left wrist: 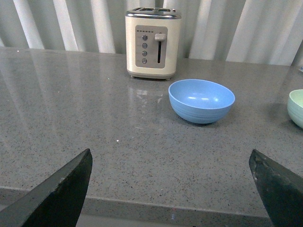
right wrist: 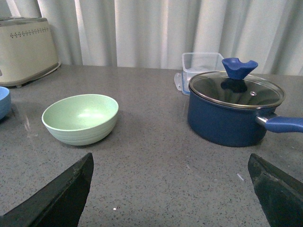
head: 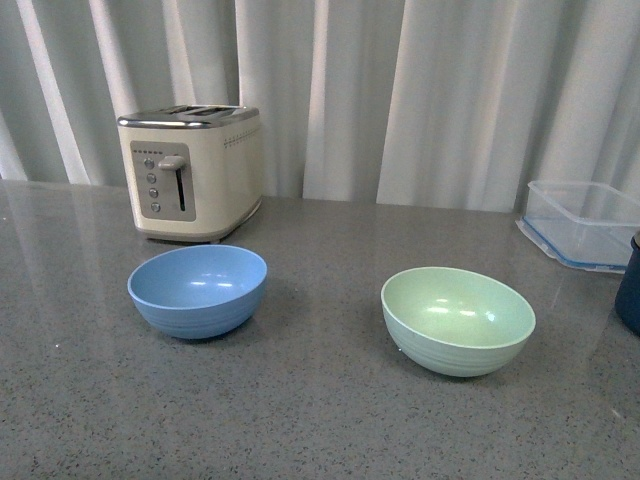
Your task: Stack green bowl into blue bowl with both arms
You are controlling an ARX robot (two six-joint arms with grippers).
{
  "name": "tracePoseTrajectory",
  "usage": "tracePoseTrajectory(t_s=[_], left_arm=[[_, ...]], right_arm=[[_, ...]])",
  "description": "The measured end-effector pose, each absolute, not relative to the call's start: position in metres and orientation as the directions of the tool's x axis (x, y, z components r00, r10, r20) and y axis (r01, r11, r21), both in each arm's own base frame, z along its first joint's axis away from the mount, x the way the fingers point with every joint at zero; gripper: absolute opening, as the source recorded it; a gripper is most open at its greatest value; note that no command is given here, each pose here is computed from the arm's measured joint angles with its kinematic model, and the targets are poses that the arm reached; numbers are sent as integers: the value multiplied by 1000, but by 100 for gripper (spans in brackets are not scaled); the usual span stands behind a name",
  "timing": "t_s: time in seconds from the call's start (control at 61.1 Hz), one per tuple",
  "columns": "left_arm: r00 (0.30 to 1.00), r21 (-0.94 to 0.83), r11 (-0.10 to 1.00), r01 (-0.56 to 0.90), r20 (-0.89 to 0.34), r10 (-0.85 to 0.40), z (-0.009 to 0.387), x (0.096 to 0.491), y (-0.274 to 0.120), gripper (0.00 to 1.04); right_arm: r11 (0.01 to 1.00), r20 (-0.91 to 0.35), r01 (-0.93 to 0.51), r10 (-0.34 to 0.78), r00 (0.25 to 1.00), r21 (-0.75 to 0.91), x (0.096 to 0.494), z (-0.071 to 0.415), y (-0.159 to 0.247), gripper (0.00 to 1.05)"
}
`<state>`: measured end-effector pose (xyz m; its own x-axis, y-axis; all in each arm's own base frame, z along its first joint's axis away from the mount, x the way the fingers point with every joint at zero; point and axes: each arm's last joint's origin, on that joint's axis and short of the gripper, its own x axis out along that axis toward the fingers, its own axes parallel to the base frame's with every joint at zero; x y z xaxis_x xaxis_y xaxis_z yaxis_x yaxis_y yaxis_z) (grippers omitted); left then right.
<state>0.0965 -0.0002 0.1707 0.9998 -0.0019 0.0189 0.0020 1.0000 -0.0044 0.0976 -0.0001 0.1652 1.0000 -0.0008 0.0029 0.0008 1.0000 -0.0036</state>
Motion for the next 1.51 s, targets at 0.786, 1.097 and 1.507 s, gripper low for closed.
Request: tracePoseTrajectory(t_s=[0.786,1.097,1.507], left_arm=[[776,-33,899,-436,-520,358,194,126,10,98],[814,-167,956,-241,-572,106,245,206,12,98],[792,-104,972,-209,-601,106,245,292,3,98]], right_arm=[[1000,2,0,0,1000,-4,98,165,0,95],[1000,2,0,0,1000,-4,98,165,0,95],[1000,2,0,0,1000,-4,98,165,0,95]])
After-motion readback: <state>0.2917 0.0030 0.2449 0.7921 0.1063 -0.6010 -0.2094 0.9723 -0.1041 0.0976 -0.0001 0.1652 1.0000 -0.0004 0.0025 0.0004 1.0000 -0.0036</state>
